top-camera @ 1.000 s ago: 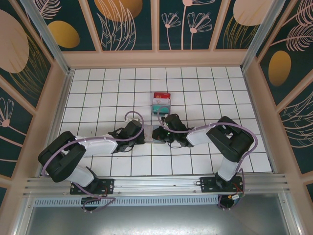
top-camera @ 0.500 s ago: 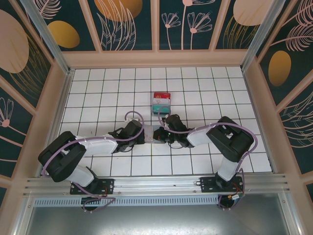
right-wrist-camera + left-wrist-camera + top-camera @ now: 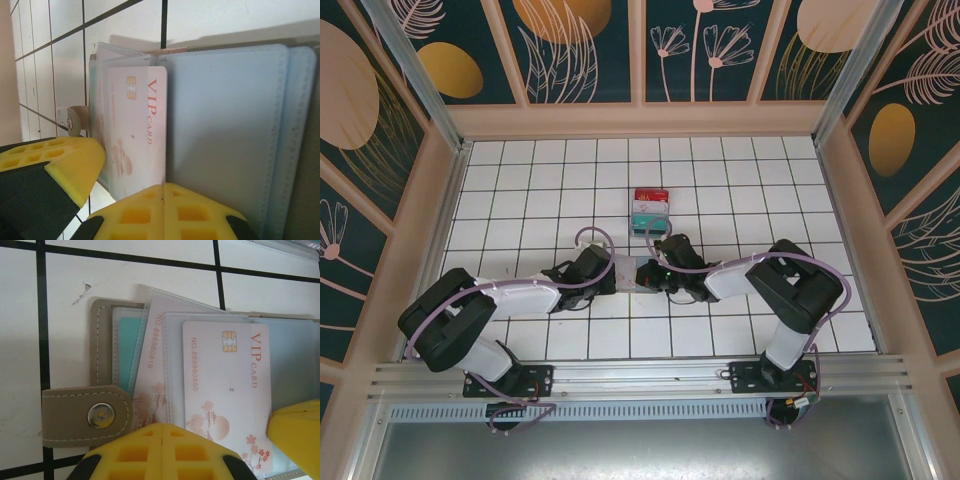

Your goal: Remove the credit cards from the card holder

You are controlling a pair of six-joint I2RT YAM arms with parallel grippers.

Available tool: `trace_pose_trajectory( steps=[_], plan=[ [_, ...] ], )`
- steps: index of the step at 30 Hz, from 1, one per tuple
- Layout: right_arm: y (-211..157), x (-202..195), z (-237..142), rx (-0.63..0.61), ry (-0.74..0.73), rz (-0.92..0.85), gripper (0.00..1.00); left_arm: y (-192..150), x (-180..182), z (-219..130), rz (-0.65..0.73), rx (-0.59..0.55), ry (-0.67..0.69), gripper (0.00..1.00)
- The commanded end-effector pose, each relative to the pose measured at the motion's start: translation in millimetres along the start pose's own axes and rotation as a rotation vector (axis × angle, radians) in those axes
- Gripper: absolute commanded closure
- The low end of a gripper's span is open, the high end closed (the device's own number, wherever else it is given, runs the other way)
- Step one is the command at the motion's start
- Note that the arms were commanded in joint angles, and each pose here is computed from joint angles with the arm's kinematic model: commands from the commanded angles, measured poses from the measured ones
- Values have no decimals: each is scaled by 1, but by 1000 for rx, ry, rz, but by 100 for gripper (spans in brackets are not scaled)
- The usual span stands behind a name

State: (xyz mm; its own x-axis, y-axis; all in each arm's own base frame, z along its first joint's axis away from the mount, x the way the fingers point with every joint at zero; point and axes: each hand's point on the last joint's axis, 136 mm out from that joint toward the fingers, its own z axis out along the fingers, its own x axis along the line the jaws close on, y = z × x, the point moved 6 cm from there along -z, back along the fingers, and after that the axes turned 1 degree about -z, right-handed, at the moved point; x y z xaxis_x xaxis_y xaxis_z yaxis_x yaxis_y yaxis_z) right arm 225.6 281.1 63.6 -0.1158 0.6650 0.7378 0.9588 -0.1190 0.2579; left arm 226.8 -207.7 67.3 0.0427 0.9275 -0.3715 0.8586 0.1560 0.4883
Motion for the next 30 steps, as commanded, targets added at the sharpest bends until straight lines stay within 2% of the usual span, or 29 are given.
trace_pose_trajectory(
  steps=[1,6,9,11,17,24,30],
  plan=[
    [-1,-12,-8,-6,-52,9,100,-18,23,7,16,71,112,100],
    [-2,-11,-13,-3,-20,-9,100,-18,23,7,18,71,109,100],
    [-1,-8,-9,12,4,-14,87,-17,22,8,19,72,105,100],
    [0,-7,-5,15,13,-9,84,-17,21,7,19,71,103,100],
    [1,-8,3,20,25,12,81,-16,20,7,19,73,99,100],
    [1,-15,0,15,18,38,100,-16,20,7,20,71,100,100],
    [0,-28,-11,1,-2,55,100,-16,20,7,25,73,103,100]
  ],
)
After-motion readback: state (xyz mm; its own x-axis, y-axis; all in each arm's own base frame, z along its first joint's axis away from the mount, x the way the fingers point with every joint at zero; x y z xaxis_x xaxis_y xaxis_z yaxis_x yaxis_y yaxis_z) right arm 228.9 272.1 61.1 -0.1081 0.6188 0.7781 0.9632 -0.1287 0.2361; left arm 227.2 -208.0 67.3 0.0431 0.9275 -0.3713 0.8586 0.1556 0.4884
